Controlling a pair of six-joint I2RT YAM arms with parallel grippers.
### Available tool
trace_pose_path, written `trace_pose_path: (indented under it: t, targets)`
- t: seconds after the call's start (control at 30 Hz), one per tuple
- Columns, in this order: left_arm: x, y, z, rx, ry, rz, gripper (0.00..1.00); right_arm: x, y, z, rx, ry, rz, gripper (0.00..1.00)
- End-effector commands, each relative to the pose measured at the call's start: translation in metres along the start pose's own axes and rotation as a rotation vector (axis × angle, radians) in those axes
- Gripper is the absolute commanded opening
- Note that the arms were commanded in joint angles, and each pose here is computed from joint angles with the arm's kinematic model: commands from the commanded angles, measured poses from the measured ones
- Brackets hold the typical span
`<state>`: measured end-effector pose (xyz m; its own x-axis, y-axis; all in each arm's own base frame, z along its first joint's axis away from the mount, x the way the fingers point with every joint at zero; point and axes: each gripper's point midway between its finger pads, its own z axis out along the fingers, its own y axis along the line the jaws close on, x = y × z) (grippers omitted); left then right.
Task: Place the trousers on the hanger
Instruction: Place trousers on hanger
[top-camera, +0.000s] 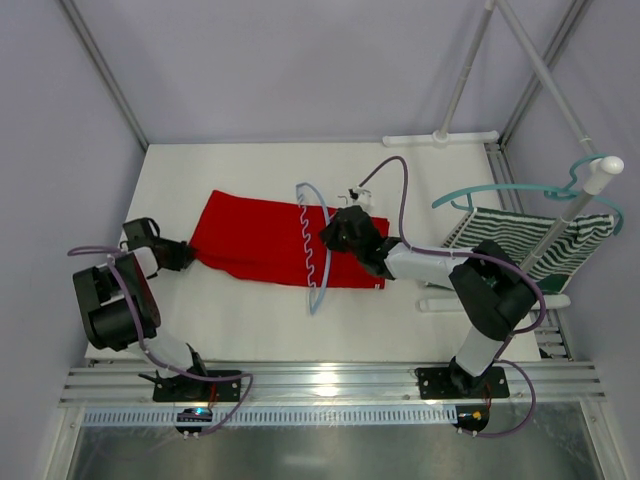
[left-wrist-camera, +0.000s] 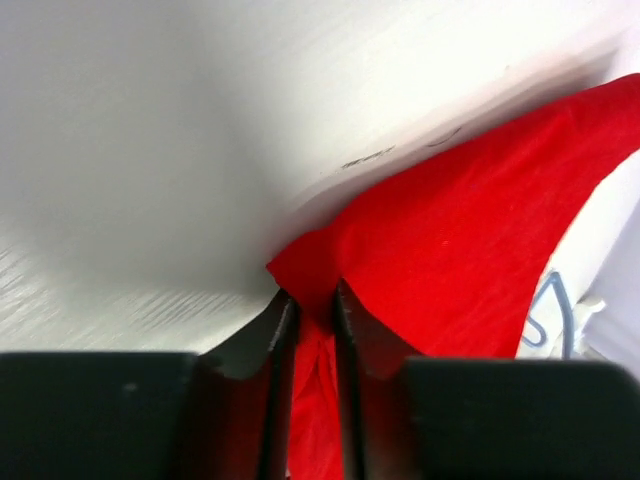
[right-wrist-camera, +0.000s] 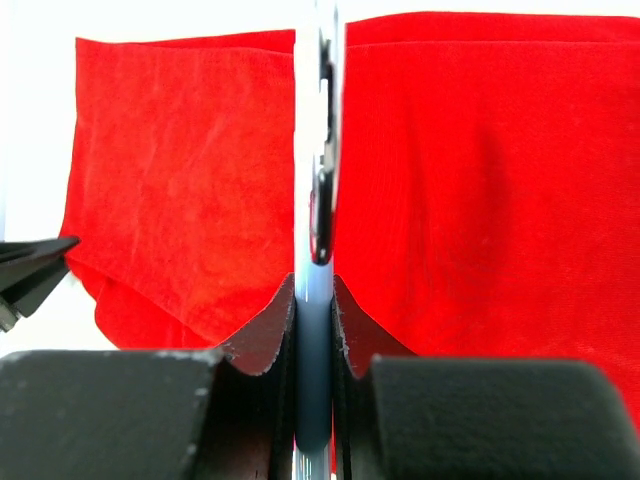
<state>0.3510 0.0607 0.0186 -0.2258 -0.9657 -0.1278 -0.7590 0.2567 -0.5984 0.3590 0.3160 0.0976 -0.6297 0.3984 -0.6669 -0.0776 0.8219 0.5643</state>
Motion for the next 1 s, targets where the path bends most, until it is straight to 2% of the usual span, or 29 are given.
trace_pose_path:
  t: [0.0,0.1,0.2,0.3,0.4,0.5,0.6,0.77,0.9,0.97]
  targets:
    - [0.005,0.057,-0.012,-0.243,-0.032,0.080,0.15,-0.037,0.030,-0.014,-0.048,-0.110,0.016,0.04]
    - [0.004,0.038,-0.025,-0.233,-0.073,0.202,0.01,-0.034,0.029,-0.013,-0.027,-0.109,0.036,0.04]
    - [0.015,-0.003,-0.045,-0.185,-0.153,0.395,0.00,-0.028,0.030,-0.012,-0.006,-0.106,0.057,0.04]
    - [0.034,-0.035,-0.062,-0.078,-0.195,0.500,0.00,-0.025,0.025,-0.011,0.041,-0.119,0.102,0.04]
    - [0.073,-0.069,-0.079,0.094,-0.189,0.613,0.00,-0.017,0.025,-0.012,0.053,-0.118,0.114,0.04]
    - [0.113,-0.103,-0.094,0.311,-0.099,0.662,0.00,-0.008,0.024,-0.012,0.049,-0.104,0.100,0.04]
    - [0.156,-0.128,-0.106,0.453,0.009,0.728,0.00,0.001,0.018,-0.012,0.042,-0.098,0.110,0.04]
    - [0.207,-0.157,-0.121,0.595,0.096,0.815,0.00,0.007,0.005,-0.015,0.065,-0.094,0.098,0.04]
    - [0.262,-0.179,-0.135,0.735,0.217,0.883,0.00,0.008,0.001,-0.019,0.054,-0.103,0.086,0.04]
    - [0.285,-0.185,-0.131,0.750,0.262,0.900,0.00,0.011,-0.003,-0.020,0.057,-0.102,0.088,0.04]
